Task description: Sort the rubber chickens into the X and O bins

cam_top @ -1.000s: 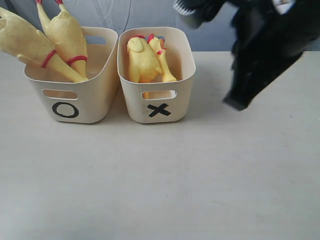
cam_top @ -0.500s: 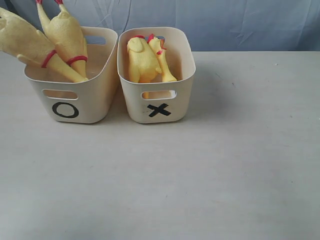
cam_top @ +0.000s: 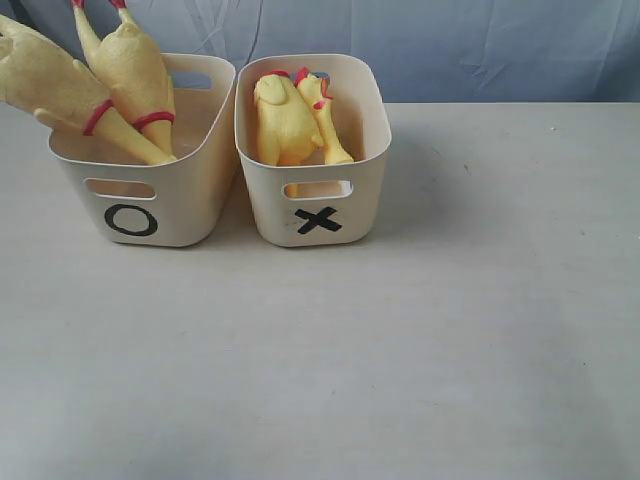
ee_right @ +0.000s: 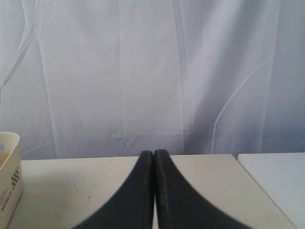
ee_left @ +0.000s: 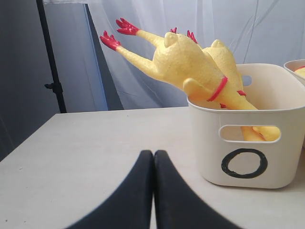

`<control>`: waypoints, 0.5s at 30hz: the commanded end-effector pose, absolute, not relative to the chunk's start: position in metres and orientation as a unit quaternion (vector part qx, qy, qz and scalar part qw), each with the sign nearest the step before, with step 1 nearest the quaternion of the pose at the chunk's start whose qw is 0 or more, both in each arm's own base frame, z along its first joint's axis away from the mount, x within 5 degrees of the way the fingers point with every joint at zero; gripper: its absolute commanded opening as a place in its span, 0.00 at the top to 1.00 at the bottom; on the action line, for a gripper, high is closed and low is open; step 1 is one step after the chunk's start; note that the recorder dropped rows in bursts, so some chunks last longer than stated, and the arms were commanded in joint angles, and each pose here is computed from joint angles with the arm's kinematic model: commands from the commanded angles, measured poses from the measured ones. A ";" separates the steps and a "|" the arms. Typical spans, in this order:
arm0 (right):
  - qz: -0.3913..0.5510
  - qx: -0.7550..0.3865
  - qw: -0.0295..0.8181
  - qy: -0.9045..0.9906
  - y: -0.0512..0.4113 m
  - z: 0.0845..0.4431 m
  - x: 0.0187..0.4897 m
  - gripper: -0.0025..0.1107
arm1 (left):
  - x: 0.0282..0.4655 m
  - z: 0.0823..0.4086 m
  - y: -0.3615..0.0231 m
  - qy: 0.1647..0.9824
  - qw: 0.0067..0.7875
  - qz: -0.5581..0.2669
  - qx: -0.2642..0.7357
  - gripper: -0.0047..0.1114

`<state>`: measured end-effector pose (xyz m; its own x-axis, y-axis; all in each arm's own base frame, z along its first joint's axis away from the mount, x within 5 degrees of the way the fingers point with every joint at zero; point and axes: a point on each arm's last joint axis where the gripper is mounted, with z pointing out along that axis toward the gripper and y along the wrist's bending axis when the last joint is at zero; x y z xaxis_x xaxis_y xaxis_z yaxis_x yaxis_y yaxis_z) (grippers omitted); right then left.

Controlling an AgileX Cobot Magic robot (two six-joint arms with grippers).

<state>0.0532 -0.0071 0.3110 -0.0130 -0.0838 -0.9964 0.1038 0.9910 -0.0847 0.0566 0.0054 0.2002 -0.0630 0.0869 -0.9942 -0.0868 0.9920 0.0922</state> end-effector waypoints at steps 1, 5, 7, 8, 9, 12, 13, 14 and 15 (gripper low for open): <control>-0.017 0.037 0.721 0.691 -0.004 0.268 0.052 0.98 | 0.056 0.201 0.005 0.723 0.688 0.058 0.001 0.96; 0.025 0.067 0.712 0.698 -0.003 0.235 0.050 0.98 | 0.056 0.201 0.005 0.723 0.688 0.058 0.001 0.96; 0.015 0.061 0.700 0.711 -0.003 0.222 0.052 0.98 | 0.056 0.201 0.005 0.723 0.688 0.058 0.001 0.96; 0.009 0.057 0.696 0.716 -0.003 0.217 0.053 0.98 | 0.056 0.201 0.005 0.723 0.688 0.058 0.001 0.96; 0.008 0.055 0.692 0.720 -0.003 0.214 0.054 0.98 | 0.056 0.201 0.005 0.723 0.688 0.058 0.001 0.96; 0.011 0.054 0.673 0.738 -0.003 0.197 0.056 0.98 | 0.056 0.201 0.005 0.723 0.688 0.058 0.001 0.96; 0.015 0.053 0.671 0.739 -0.003 0.196 0.056 0.98 | 0.056 0.201 0.005 0.723 0.688 0.058 0.001 0.96; 0.018 0.052 0.669 0.741 -0.002 0.196 0.056 0.98 | 0.056 0.201 0.005 0.723 0.688 0.058 0.001 0.96; 0.020 0.052 0.644 0.763 -0.002 0.190 0.055 0.98 | 0.056 0.201 0.005 0.723 0.688 0.058 0.001 0.96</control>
<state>0.0560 -0.0028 0.1977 -0.1074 0.1040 -0.9888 0.0629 0.9932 0.0977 0.0566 0.0054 0.2002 -0.0630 0.0869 -0.9942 -0.0868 0.9920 0.0922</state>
